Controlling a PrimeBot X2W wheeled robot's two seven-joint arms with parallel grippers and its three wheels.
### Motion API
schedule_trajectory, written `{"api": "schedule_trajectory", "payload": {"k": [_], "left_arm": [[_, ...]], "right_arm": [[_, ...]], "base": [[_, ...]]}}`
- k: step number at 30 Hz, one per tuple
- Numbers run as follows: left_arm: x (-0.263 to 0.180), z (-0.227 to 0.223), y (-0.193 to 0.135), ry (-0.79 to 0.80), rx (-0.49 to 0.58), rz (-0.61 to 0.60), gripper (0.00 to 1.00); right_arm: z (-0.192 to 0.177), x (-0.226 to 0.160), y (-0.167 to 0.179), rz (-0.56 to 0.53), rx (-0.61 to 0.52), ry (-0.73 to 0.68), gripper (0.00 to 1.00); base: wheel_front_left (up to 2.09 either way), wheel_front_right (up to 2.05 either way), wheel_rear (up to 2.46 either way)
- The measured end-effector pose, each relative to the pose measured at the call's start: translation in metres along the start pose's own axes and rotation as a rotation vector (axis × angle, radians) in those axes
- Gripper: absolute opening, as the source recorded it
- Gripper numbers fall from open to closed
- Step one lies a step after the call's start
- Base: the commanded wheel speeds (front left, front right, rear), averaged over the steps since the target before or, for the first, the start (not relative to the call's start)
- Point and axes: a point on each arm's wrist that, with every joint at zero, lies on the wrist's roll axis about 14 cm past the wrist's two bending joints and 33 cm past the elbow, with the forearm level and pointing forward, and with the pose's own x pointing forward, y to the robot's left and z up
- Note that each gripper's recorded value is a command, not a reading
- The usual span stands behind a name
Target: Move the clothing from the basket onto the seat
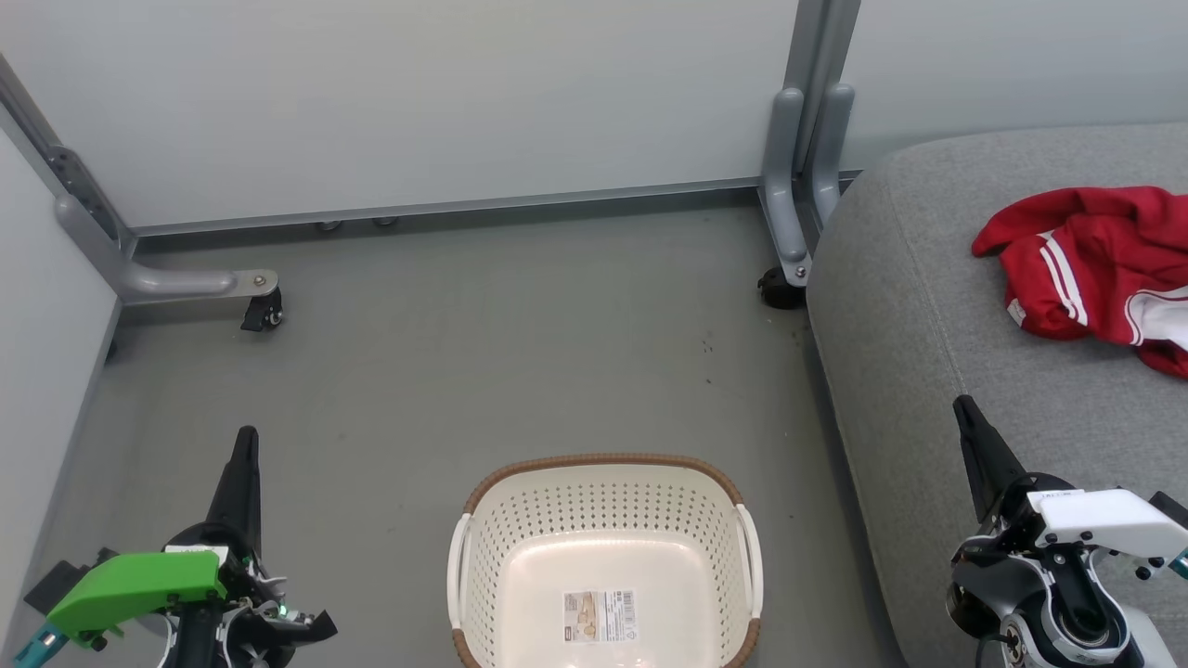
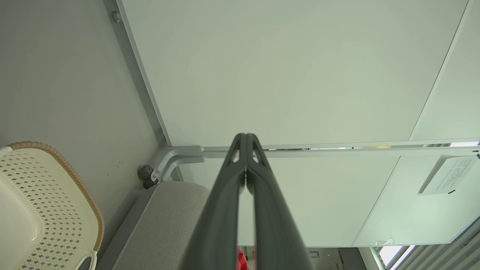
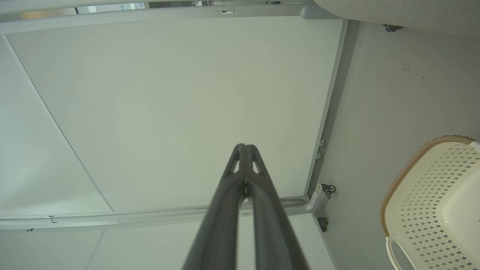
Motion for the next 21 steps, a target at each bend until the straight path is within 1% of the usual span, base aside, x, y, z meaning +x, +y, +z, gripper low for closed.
{"api": "schedule_trajectory", "payload": {"k": [21], "left_arm": [[0.0000, -0.0001, -0.0001, 0.001, -0.002, 0.000, 0.00]], "right_arm": [[0.0001, -0.0001, -0.0001, 0.000, -0.002, 0.001, 0.00]], "base": [[0.00, 0.00, 0.00]]}}
